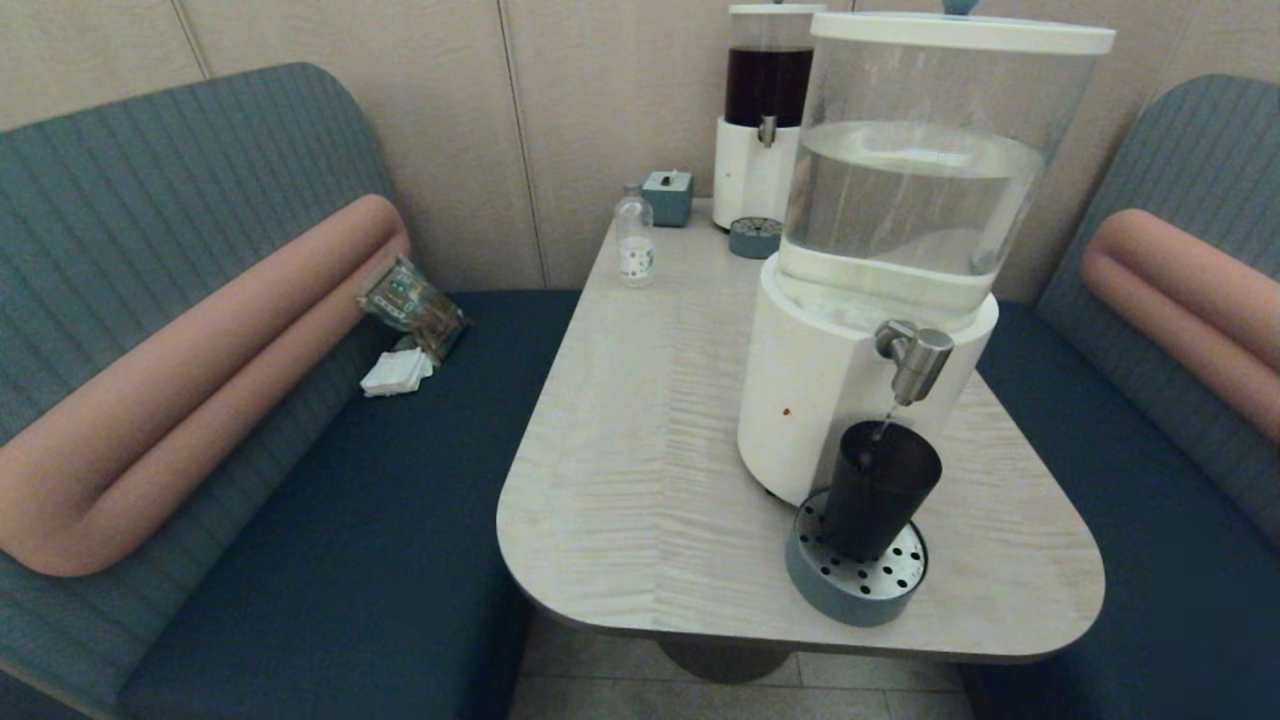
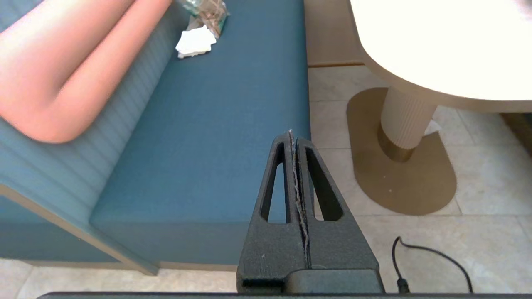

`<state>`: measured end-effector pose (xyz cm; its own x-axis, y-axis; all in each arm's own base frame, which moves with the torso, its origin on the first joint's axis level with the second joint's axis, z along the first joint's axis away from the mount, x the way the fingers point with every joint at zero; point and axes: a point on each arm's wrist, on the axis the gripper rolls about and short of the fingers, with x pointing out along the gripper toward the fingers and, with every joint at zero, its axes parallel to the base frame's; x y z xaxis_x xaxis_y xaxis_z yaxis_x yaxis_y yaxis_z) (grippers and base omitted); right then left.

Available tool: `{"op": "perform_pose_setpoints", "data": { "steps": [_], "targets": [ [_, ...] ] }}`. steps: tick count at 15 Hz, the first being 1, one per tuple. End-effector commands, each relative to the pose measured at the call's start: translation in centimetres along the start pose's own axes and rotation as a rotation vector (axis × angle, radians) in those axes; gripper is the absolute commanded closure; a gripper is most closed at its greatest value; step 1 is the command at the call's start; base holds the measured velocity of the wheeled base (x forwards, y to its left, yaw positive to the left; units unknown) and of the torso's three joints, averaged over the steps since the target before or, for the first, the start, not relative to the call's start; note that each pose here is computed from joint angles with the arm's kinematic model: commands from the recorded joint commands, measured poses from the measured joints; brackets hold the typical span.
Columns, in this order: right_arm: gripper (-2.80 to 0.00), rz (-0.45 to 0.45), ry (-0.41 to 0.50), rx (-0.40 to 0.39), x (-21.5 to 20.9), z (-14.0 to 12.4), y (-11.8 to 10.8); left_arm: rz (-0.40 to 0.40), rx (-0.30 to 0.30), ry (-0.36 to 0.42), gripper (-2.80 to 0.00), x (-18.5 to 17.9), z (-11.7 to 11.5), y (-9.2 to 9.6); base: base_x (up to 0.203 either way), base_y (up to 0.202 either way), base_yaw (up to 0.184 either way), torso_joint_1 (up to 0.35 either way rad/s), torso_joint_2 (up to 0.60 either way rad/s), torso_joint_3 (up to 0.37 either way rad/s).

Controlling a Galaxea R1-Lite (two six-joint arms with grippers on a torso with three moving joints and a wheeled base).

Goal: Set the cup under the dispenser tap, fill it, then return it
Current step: Turn off the faucet

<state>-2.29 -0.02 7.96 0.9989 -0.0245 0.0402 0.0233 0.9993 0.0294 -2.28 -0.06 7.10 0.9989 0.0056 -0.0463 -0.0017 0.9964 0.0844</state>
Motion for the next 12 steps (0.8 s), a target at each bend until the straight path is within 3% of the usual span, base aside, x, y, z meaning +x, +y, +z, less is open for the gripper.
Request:
{"op": "perform_pose_setpoints", "data": {
  "steps": [1,3,4,7,9,11,12],
  "targets": [
    [0.0,0.0,0.014,0.0,0.1,-0.4,0.0,-0.004,0.005,0.002,0.0,0.0,0.1,0.0,0.0,0.0,0.0,0.0,0.0,0.0],
    [0.0,0.0,0.014,0.0,0.1,-0.4,0.0,-0.034,0.025,-0.026,0.0,-0.3,1.0,0.0,0.0,0.0,0.0,0.0,0.0,0.0],
    [0.0,0.0,0.014,0.0,0.1,-0.4,0.0,-0.071,0.023,-0.068,0.0,-0.8,2.9,0.1,0.0,0.0,0.0,0.0,0.0,0.0],
    [0.0,-0.001,0.016,0.002,0.1,-0.4,0.0,-0.144,-0.079,-0.173,0.0,-0.9,13.3,0.8,0.0,0.0,0.0,0.0,0.0,0.0],
    [0.0,-0.001,0.016,0.0,0.1,-0.4,0.0,-0.191,-0.165,-0.198,0.0,2.7,21.3,1.4,0.0,0.0,0.0,0.0,0.0,0.0],
    [0.0,0.0,0.014,0.0,0.1,-0.4,0.0,-0.338,-0.199,-0.2,0.0,7.4,27.5,1.7,0.0,0.0,0.0,0.0,0.0,0.0],
    [0.0,-0.001,0.015,0.0,0.1,-0.4,0.0,-0.49,-0.179,-0.158,0.0,9.9,29.1,1.5,0.0,0.0,0.0,0.0,0.0,0.0]
  ]
}}
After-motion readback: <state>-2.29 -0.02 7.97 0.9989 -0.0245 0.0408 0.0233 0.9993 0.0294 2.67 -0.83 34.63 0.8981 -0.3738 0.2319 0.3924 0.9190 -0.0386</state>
